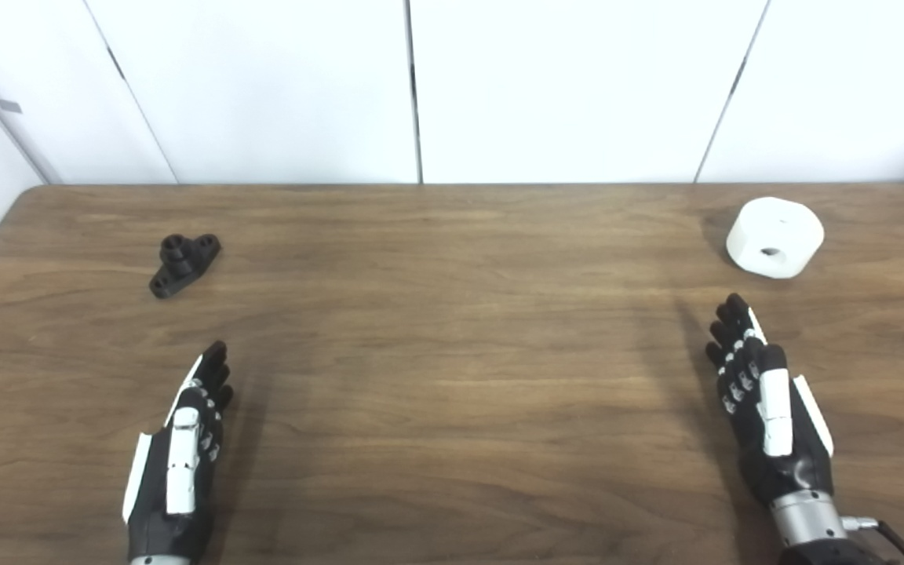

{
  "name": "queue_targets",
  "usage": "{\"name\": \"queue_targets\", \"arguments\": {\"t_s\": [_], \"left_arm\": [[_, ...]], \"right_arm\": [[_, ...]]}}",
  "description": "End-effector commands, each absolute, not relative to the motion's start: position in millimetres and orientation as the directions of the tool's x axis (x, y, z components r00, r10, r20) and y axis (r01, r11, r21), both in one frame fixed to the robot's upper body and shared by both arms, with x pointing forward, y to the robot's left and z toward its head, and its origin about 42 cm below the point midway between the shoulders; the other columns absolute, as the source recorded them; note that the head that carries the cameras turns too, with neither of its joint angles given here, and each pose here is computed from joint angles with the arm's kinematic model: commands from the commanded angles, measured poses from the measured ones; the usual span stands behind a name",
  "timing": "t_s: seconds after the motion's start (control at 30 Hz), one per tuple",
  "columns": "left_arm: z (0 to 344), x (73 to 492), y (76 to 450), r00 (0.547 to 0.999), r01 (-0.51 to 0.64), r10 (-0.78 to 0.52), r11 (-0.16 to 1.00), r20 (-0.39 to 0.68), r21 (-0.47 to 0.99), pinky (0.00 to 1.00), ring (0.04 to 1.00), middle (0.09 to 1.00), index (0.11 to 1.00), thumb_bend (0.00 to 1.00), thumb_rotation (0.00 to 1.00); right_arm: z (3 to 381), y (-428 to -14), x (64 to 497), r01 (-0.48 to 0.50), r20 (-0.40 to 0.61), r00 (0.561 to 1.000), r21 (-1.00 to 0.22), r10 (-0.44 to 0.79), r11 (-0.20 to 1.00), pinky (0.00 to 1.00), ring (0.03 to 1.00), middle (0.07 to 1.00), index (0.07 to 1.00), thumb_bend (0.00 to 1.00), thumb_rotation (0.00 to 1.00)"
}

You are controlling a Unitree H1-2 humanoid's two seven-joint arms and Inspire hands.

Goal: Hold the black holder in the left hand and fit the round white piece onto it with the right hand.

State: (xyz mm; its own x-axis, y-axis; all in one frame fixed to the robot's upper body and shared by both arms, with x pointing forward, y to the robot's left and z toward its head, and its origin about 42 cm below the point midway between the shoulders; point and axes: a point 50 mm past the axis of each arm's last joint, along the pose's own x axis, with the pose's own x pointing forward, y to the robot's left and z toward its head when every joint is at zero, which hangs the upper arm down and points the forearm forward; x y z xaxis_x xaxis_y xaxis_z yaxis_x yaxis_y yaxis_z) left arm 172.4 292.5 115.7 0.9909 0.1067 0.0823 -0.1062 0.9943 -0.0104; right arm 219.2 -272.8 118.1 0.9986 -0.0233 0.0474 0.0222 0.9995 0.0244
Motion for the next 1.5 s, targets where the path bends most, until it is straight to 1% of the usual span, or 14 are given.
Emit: {"name": "queue_targets", "arguments": {"t_s": [0.0,0.17,0.4,0.53,0.67,0.8,1.0,1.17,1.33,1.47], "left_arm": [[126,176,288,0.982,-0.108,0.108,0.994,0.156,-0.008,1.0,1.0,0.986,0.945,0.35,1.0],[126,177,288,0.982,-0.104,0.104,0.995,0.158,-0.007,1.0,1.0,0.986,0.951,0.34,1.0],[125,175,286,0.983,-0.102,0.101,0.995,0.154,-0.002,1.0,1.0,0.991,0.948,0.37,1.0],[124,173,282,0.982,-0.111,0.112,0.994,0.152,-0.014,1.0,0.998,0.973,0.939,0.36,1.0],[121,170,278,0.982,-0.111,0.112,0.994,0.149,-0.018,1.0,0.995,0.965,0.931,0.37,1.0],[118,168,273,0.982,-0.116,0.116,0.993,0.148,-0.012,1.0,0.988,0.964,0.929,0.37,1.0],[113,166,264,0.981,-0.127,0.129,0.992,0.144,-0.021,1.0,0.976,0.946,0.913,0.35,1.0],[109,164,258,0.98,-0.131,0.132,0.991,0.147,-0.019,1.0,0.976,0.947,0.917,0.33,1.0],[106,163,254,0.981,-0.134,0.137,0.99,0.139,-0.032,1.0,0.973,0.946,0.913,0.33,1.0],[105,163,254,0.982,-0.124,0.127,0.992,0.141,-0.029,1.0,0.967,0.941,0.905,0.3,0.99]], "right_arm": [[110,-275,195,0.026,0.009,1.0,0.019,-0.027,0.999,1.0,1.0,0.999,1.0,0.65,1.0],[110,-275,195,0.023,0.009,1.0,0.023,-0.023,0.999,1.0,1.0,1.0,1.0,0.65,1.0],[110,-278,194,0.024,0.013,1.0,0.014,-0.024,1.0,1.0,1.0,0.998,1.0,0.63,1.0],[109,-282,192,0.01,0.015,1.0,0.028,-0.011,1.0,1.0,1.0,1.0,1.0,0.6,1.0],[108,-287,190,0.016,0.014,1.0,0.023,-0.016,1.0,1.0,1.0,1.0,1.0,0.6,1.0],[105,-291,188,0.017,0.007,1.0,0.021,-0.017,1.0,1.0,1.0,1.0,1.0,0.61,1.0],[100,-295,187,0.014,0.0,1.0,0.014,-0.014,1.0,1.0,1.0,1.0,1.0,0.64,1.0],[97,-298,187,0.007,-0.006,1.0,0.021,-0.007,1.0,1.0,1.0,1.0,1.0,0.65,1.0],[93,-301,187,0.0,-0.003,1.0,0.022,0.0,1.0,1.0,1.0,1.0,1.0,0.71,1.0],[92,-304,188,-0.011,0.002,1.0,0.024,0.011,1.0,1.0,1.0,1.0,1.0,0.74,1.0]]}}
